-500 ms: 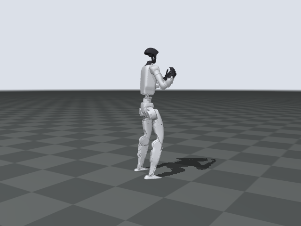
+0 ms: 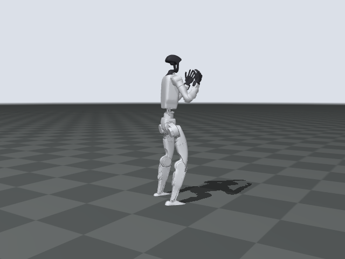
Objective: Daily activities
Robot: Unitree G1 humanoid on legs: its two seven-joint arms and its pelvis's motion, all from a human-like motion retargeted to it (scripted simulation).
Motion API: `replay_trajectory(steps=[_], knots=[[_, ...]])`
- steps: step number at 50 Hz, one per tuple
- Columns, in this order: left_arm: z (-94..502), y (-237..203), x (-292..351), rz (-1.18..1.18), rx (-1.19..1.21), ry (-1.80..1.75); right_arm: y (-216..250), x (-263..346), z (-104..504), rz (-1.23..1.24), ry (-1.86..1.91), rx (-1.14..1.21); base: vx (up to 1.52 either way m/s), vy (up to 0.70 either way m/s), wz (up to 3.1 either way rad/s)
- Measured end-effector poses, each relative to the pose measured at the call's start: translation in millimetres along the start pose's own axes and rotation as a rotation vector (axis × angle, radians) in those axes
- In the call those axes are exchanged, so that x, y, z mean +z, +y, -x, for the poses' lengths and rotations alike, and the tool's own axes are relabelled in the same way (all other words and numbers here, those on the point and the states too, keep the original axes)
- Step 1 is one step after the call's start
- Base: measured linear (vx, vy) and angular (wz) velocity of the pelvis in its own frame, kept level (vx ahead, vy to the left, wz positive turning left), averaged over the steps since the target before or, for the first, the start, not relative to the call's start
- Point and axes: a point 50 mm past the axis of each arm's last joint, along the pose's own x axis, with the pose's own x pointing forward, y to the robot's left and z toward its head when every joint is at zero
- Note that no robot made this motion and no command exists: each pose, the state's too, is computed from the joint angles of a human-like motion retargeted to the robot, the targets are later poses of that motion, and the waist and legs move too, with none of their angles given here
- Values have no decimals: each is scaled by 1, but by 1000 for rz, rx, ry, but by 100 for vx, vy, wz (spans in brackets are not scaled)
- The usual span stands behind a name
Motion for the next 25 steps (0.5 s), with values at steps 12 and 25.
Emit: replay_trajectory(steps=[12, 25], knots=[[12, -25, -31, -73, -113, 159, 35, -42, 22, -72, 257, 189, 0, 0, 0], [2, -39, -13, -35, -226, 50, 24, -22, 7, -228, 126, 88, 0, 0, 0]])
